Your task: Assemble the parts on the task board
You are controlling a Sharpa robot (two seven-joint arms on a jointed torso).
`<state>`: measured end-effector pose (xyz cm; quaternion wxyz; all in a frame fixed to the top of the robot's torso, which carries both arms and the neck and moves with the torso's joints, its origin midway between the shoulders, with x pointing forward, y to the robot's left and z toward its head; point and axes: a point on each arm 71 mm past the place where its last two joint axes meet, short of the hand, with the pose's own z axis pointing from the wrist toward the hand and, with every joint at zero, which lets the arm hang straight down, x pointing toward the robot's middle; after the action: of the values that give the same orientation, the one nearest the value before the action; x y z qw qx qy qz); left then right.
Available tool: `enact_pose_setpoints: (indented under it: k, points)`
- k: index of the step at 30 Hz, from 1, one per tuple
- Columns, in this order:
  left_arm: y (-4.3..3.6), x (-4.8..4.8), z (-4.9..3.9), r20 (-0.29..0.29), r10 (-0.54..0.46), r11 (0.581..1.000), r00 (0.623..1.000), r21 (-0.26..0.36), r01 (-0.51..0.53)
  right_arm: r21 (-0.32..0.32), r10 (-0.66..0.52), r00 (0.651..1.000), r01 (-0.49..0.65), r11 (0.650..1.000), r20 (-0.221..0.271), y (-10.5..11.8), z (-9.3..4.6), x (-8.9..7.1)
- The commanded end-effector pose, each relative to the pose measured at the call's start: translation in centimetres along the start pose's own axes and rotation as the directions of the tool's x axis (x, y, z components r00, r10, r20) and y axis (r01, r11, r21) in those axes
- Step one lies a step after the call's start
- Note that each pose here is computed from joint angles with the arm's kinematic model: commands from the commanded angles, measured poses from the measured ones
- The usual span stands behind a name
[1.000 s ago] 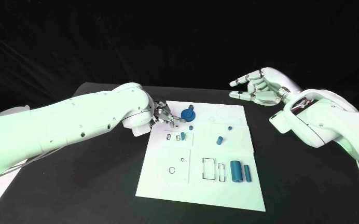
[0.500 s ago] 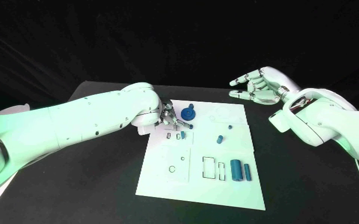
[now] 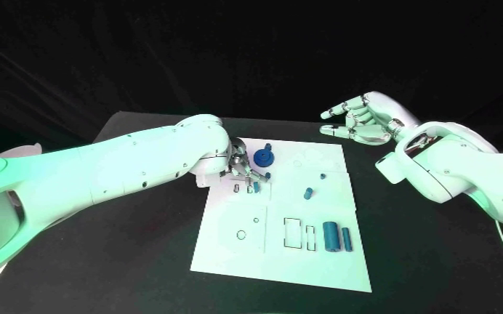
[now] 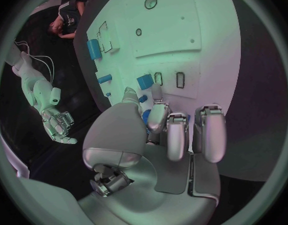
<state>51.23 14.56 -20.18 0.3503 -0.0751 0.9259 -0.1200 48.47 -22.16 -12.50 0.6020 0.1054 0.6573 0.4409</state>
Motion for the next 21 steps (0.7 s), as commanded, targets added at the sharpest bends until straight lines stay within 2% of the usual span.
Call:
enact_pose_setpoints:
  k: [1,21]
  points:
    - [0.26,0.10,0.02,-0.019,0.027,0.998,0.999,-0.057,-0.028,-0.002,-0.003,1.000,0.003,1.000,-0.014,-0.03,0.06,0.19]
    - [-0.29,0.23,0.31,-0.036,0.043,0.997,0.998,-0.055,-0.045,-0.002,0.000,1.000,0.000,1.000,-0.021,-0.07,0.20,0.48]
